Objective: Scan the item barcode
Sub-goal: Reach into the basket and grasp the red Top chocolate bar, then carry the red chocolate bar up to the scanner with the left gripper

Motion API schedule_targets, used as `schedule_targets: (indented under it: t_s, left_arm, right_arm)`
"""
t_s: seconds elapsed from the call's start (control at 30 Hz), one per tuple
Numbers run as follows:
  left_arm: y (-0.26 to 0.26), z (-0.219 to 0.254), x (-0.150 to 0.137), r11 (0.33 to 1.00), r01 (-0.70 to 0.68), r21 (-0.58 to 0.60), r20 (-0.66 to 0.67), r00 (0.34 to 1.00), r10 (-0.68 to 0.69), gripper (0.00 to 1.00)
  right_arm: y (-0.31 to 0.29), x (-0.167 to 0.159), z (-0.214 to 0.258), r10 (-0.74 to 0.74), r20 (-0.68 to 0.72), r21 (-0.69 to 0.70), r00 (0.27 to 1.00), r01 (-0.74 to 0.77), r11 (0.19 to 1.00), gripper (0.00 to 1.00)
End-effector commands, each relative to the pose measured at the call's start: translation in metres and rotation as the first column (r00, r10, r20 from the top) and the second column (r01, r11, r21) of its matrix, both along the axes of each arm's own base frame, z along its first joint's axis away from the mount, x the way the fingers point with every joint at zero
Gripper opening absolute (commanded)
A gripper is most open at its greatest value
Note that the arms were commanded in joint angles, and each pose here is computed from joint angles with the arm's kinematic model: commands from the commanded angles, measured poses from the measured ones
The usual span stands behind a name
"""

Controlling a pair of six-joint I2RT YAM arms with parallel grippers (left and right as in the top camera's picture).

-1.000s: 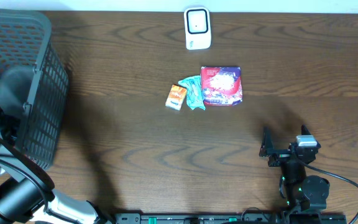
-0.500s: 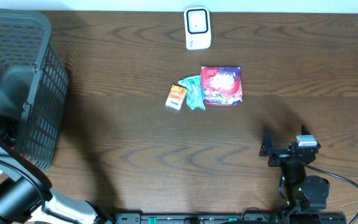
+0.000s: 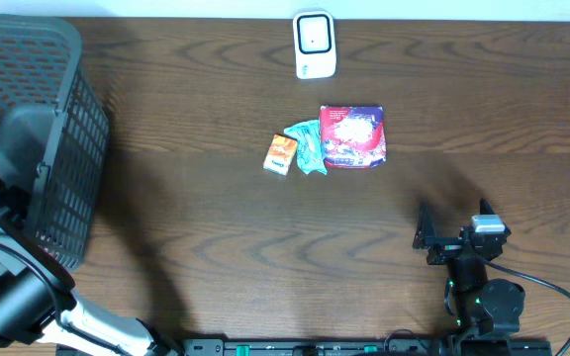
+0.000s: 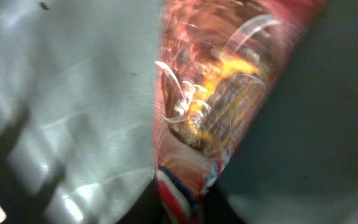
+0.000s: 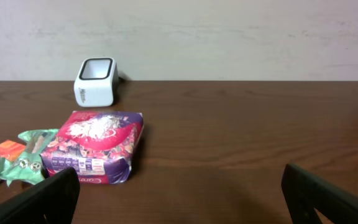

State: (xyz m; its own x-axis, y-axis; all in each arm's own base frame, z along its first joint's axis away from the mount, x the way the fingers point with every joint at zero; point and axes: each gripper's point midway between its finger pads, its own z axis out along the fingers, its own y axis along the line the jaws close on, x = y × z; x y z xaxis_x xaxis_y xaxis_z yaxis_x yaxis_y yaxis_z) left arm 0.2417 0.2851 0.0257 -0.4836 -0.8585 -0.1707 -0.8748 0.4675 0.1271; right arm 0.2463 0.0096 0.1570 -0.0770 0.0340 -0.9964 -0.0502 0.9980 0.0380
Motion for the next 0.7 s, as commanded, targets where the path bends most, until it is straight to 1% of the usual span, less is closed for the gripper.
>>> schedule_targets:
  t_s: [0.0, 0.1, 0.2, 0.27, 0.37, 0.43, 0.53, 0.6, 0.63, 0.67]
  left_arm:
    - [-0.007, -0.015, -0.009, 0.999, 0.008, -0.046, -0.044, 0.999, -0.011, 0.07]
    - [-0.007, -0.003, -0.008, 0.999, 0.009, -0.034, -0.032, 0.999, -0.01, 0.07]
    - [-0.002, 0.022, -0.002, 1.0, 0.011, 0.005, 0.011, 1.0, -0.011, 0.07]
    - [0.0, 0.047, 0.008, 0.999, 0.017, 0.036, 0.082, 0.996, -0.02, 0.07]
    - [-0.004, 0.097, 0.034, 0.996, 0.042, 0.074, 0.275, 0.96, -0.061, 0.07]
    - [-0.013, 0.135, 0.054, 0.992, 0.078, 0.097, 0.428, 0.897, -0.112, 0.07]
    - [-0.036, 0.202, 0.081, 0.988, 0.107, 0.11, 0.671, 0.726, -0.153, 0.07]
    - [-0.054, 0.248, 0.092, 0.991, 0.095, 0.091, 0.796, 0.591, -0.13, 0.07]
    - [-0.061, 0.265, 0.095, 0.993, 0.089, 0.084, 0.832, 0.542, -0.119, 0.07]
    - [-0.071, 0.287, 0.099, 0.994, 0.086, 0.072, 0.874, 0.474, -0.104, 0.07]
  right_arm:
    - [-0.002, 0.0, 0.0, -0.013, 0.001, 0.009, 1.0, 0.013, 1.0, 0.99]
    - [-0.002, 0.0, 0.0, -0.013, 0.001, 0.009, 1.0, 0.013, 1.0, 0.99]
    - [-0.002, 0.0, 0.0, -0.013, 0.001, 0.009, 1.0, 0.013, 1.0, 0.99]
    - [-0.002, 0.0, 0.0, -0.013, 0.001, 0.009, 1.0, 0.013, 1.0, 0.99]
    - [-0.002, 0.0, 0.0, -0.013, 0.001, 0.009, 1.0, 0.013, 1.0, 0.99]
    - [-0.002, 0.0, 0.0, -0.013, 0.001, 0.009, 1.0, 0.013, 1.0, 0.99]
    - [-0.002, 0.0, 0.0, -0.013, 0.001, 0.009, 1.0, 0.013, 1.0, 0.99]
    - [-0.002, 0.0, 0.0, -0.013, 0.001, 0.009, 1.0, 0.013, 1.0, 0.99]
    - [-0.002, 0.0, 0.0, -0.013, 0.001, 0.009, 1.0, 0.013, 1.0, 0.99]
    - [-0.002, 0.0, 0.0, -0.013, 0.001, 0.009, 1.0, 0.013, 1.0, 0.99]
